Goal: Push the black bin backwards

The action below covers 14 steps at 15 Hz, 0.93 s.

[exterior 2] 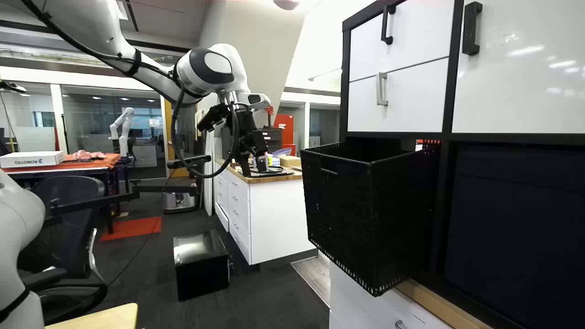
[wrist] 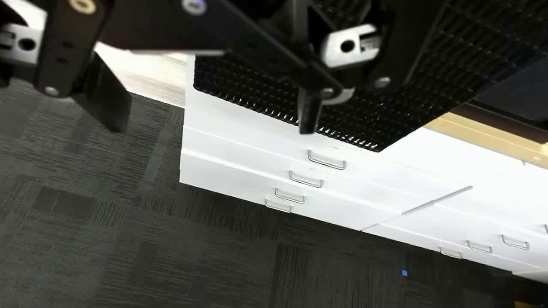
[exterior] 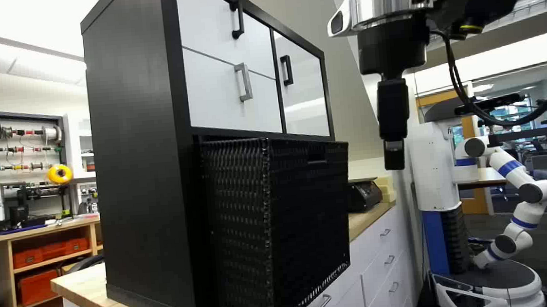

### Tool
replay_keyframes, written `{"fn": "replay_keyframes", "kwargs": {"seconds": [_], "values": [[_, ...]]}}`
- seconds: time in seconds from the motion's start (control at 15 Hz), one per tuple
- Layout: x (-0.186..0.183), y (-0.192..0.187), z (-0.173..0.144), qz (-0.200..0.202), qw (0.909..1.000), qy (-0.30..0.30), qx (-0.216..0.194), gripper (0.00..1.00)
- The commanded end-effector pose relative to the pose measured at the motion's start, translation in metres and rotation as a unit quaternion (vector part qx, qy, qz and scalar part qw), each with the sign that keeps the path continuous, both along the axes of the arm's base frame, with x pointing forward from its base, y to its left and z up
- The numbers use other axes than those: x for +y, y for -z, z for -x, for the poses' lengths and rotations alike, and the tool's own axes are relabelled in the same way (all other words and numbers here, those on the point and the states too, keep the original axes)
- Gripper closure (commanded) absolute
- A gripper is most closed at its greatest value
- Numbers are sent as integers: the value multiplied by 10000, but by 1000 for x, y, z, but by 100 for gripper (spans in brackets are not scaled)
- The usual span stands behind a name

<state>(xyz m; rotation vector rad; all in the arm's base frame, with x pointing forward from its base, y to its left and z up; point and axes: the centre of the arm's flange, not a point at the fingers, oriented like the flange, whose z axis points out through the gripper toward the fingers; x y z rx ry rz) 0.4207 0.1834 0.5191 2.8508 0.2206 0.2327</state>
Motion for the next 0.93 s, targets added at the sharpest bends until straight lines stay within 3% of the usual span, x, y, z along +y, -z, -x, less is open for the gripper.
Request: {"fn": "replay_keyframes", "kwargs": {"seconds": [0.0, 0.53, 0.87], "values": [[0, 0, 0, 0, 10000, 0, 0, 0], [-1, 1, 0, 19, 10000, -22, -39, 0], [-27, 3, -14, 346, 9979, 134, -537, 0]]}}
